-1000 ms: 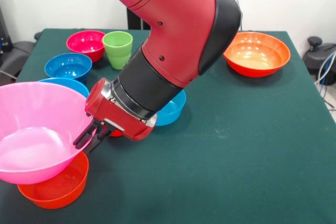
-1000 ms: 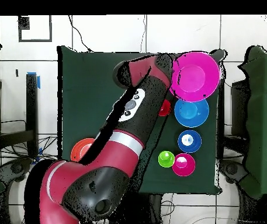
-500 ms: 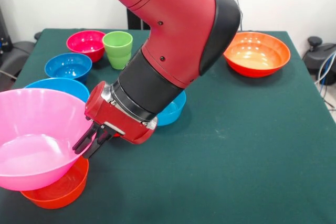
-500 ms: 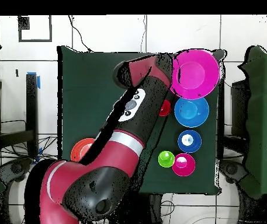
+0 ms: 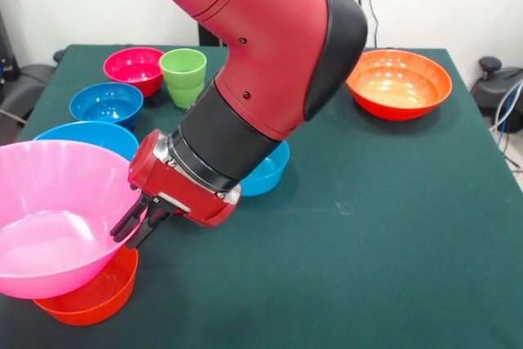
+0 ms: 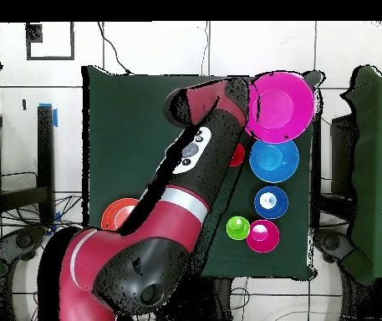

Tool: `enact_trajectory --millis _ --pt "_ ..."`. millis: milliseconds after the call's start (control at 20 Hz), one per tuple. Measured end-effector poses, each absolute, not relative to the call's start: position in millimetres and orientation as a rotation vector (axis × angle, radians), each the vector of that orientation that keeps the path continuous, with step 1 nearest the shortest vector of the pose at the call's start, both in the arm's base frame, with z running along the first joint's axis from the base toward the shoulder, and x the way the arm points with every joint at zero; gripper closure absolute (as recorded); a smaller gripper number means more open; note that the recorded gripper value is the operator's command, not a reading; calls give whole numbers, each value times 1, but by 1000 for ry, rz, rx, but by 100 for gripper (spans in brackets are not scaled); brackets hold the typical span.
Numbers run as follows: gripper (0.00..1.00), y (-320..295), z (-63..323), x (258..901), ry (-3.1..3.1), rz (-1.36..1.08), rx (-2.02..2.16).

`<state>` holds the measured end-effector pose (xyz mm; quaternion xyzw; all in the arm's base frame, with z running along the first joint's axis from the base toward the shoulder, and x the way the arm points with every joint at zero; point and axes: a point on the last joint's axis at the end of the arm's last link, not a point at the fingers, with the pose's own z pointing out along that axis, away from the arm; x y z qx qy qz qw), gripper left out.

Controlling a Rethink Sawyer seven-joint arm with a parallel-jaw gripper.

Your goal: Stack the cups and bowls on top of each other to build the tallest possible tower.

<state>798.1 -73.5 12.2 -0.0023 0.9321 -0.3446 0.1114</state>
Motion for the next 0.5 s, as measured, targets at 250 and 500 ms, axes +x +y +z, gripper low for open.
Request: enact_trajectory --millis 250,500 --pt "100 -71 7 798 2738 -993 -9" --pt "100 -66 1 798 2748 -969 -2"
